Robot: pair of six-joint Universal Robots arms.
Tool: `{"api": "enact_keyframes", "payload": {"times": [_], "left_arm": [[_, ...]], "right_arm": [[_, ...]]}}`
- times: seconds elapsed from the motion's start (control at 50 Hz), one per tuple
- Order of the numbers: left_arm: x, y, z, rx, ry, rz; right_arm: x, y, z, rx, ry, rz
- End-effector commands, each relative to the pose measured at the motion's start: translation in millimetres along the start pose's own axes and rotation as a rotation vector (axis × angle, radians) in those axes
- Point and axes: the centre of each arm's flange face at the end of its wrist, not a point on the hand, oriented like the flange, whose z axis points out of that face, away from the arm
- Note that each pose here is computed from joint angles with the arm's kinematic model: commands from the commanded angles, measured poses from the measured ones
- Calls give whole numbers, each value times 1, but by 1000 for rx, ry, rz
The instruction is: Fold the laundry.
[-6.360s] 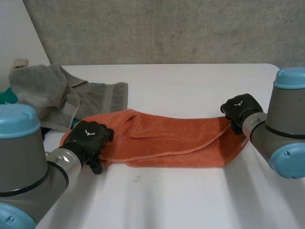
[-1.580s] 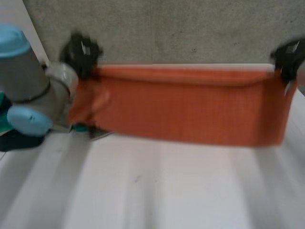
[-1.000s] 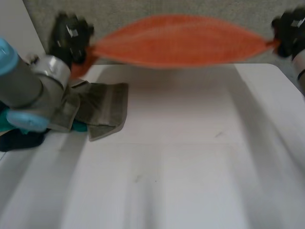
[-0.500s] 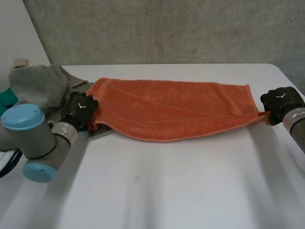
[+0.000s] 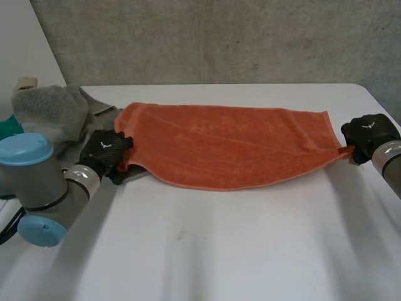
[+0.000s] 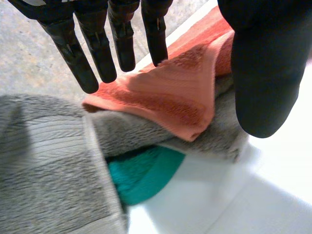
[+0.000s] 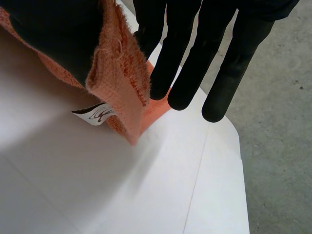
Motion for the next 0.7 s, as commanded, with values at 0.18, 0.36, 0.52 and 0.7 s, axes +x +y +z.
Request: {"api": "enact_keyframes", "payload": {"times": [0.18, 0.36, 0.52, 0.7], "left_arm": [[6, -6, 35, 45, -33, -101], [-5, 2, 47, 25, -120, -78], [-13, 1, 41, 13, -149, -12], [-13, -9, 35, 70, -109, -26]], "right_arm": [[-7, 4, -2, -16, -16, -4], [-6, 6, -2, -23, -14, -3], [-4, 3, -2, -15, -9, -6], [-8, 0, -6, -17, -22, -8]]}}
